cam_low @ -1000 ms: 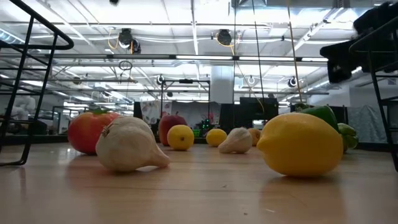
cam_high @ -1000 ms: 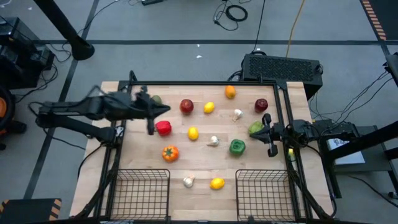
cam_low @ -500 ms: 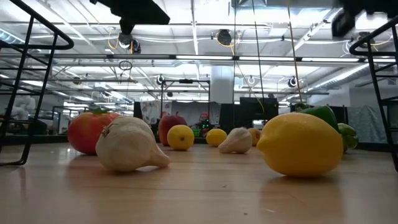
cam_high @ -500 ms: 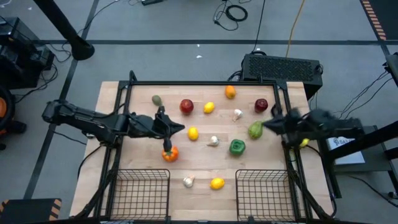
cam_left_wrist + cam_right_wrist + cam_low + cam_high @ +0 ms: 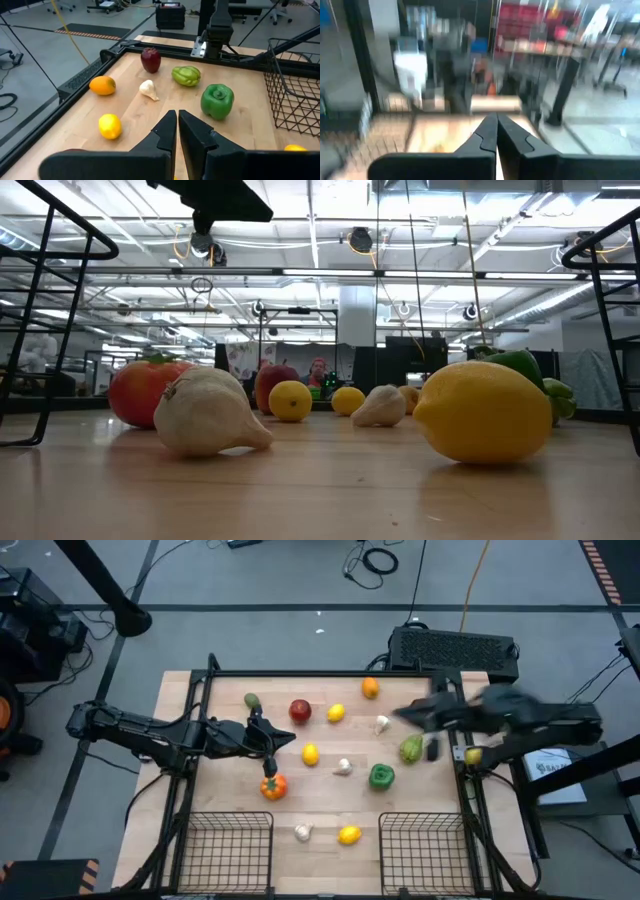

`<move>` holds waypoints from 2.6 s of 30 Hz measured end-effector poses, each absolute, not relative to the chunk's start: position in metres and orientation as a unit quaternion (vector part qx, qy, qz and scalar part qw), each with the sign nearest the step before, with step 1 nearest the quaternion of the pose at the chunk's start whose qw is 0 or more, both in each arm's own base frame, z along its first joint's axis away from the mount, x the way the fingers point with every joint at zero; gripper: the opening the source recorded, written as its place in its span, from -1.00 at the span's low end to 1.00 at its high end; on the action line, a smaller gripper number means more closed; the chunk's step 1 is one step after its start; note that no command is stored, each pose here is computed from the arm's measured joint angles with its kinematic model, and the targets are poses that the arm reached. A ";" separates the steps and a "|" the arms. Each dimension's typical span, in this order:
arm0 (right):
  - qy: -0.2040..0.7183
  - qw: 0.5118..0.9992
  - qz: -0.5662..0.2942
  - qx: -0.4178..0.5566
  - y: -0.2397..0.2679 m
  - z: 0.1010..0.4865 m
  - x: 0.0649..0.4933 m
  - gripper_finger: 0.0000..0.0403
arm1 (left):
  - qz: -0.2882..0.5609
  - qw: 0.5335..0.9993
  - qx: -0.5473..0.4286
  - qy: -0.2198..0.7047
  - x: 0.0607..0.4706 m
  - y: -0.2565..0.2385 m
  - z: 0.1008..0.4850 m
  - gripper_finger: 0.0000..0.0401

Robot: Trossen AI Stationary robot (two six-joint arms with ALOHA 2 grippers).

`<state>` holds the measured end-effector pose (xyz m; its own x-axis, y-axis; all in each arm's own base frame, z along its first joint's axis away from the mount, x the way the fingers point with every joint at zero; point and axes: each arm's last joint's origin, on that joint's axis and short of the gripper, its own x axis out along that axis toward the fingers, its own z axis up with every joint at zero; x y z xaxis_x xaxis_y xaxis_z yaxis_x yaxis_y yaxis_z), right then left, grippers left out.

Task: Sort produce into baskets
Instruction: Put the orange tomato into the right black wire basket

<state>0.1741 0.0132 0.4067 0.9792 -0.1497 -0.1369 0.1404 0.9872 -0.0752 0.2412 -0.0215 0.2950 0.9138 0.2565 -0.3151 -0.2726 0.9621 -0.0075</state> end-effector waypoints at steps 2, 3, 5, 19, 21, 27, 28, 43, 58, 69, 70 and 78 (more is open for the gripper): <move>0.124 0.990 -0.065 -0.033 0.016 0.381 0.195 -1.00 | 0.135 0.978 -0.025 0.159 0.241 -0.022 0.295 -0.87; 0.142 0.988 -0.059 -0.025 0.018 0.369 0.202 -1.00 | 0.135 0.978 -0.024 0.159 0.241 -0.022 0.295 -0.87; 0.152 0.988 -0.040 -0.005 0.022 0.351 0.214 -1.00 | 0.136 0.978 -0.024 0.159 0.241 -0.021 0.295 -0.87; 0.192 0.979 -0.071 0.016 0.022 0.278 0.263 -1.00 | 0.135 0.978 -0.040 0.155 0.242 -0.020 0.295 -0.87; 0.184 0.981 -0.066 0.011 0.023 0.277 0.267 -1.00 | 0.107 0.982 -0.049 0.150 0.242 -0.024 0.297 -0.87; 0.190 0.980 -0.064 0.010 0.025 0.271 0.273 -1.00 | 0.063 0.986 0.003 0.153 0.241 -0.034 0.298 -0.87; 0.198 0.978 -0.065 0.009 0.025 0.269 0.273 -1.00 | 0.060 0.986 0.003 0.156 0.241 -0.035 0.297 -0.87; 0.228 0.971 -0.056 -0.033 0.026 0.263 0.272 -1.00 | 0.006 0.976 -0.001 0.219 0.231 -0.062 0.285 -0.87; 0.176 0.980 -0.048 -0.075 0.030 0.248 0.302 -1.00 | -0.010 0.964 -0.019 0.265 0.226 -0.068 0.276 -0.87; 0.190 0.980 -0.033 -0.054 0.032 0.234 0.311 -1.00 | 0.032 0.954 -0.133 0.266 0.231 -0.068 0.272 -0.87; 0.186 0.981 -0.021 -0.052 0.032 0.234 0.311 -1.00 | 0.035 0.952 -0.140 0.270 0.230 -0.068 0.271 -0.87; 0.180 0.982 0.015 -0.062 0.042 0.224 0.320 -1.00 | 0.037 0.941 -0.121 0.314 0.224 -0.071 0.264 -0.87</move>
